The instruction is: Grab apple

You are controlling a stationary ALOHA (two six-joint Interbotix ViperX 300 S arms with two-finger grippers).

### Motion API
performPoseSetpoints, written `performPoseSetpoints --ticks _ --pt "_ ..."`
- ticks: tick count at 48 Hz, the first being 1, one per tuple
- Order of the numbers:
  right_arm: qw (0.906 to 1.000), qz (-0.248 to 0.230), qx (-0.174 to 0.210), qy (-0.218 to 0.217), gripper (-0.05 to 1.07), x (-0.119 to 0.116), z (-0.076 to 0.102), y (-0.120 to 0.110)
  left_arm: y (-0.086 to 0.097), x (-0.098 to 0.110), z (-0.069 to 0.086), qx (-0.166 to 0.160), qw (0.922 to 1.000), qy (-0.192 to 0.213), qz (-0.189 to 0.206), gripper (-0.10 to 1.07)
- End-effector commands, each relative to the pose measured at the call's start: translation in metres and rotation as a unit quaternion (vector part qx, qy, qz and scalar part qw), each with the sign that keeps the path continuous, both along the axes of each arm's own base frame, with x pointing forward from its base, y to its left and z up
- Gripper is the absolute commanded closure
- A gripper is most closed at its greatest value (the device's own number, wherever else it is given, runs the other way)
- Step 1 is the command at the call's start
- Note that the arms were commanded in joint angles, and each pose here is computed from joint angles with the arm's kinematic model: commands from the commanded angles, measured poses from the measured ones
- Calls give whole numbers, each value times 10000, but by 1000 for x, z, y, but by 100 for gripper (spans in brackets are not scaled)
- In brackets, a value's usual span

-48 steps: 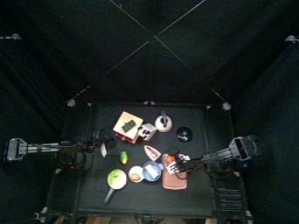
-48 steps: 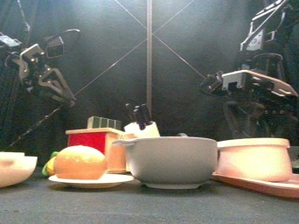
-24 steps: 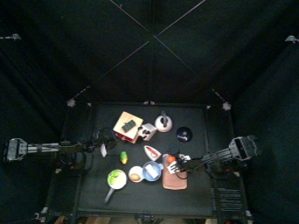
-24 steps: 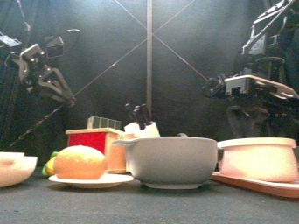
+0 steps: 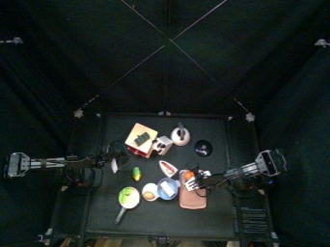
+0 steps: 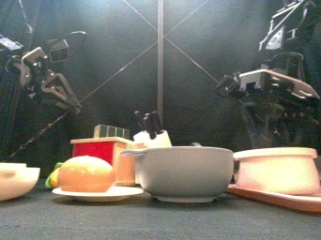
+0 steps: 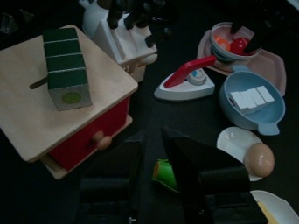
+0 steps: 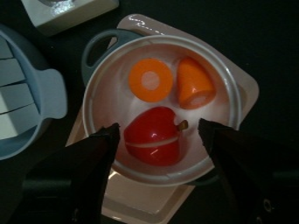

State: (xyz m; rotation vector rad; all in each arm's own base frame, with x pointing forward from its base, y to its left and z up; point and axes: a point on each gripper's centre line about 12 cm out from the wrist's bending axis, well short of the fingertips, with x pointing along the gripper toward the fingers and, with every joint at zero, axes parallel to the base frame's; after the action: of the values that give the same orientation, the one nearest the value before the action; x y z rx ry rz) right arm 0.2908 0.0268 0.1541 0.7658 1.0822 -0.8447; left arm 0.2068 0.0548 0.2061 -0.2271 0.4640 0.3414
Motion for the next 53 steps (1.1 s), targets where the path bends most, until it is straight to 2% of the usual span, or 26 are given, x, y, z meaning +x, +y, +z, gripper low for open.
performPoseSetpoints --ticks 1,8,14,21,33,41,53 --pt "9997 117 -20 -200 2 1 26 -2 1 2 5 29 10000 -58 -13 31" --pt "9982 581 16 -161 2 1 37 -1 1 2 5 22 10000 -59 -10 31" --pt "9964 845 37 1 2 -1 31 -2 0 2 4 13 10000 -53 -7 31" --pt "9945 1049 32 -59 2 3 25 0 0 2 3 17 10000 -37 -10 31" --pt "9944 1048 89 140 2 -3 11 -1 1 1 3 17 10000 -25 23 31" --pt "9942 1074 106 31 2 1 7 -1 1 1 3 24 10000 -24 12 31" --pt "9943 1037 135 188 2 -1 -4 -2 1 1 3 17 10000 -25 15 31"
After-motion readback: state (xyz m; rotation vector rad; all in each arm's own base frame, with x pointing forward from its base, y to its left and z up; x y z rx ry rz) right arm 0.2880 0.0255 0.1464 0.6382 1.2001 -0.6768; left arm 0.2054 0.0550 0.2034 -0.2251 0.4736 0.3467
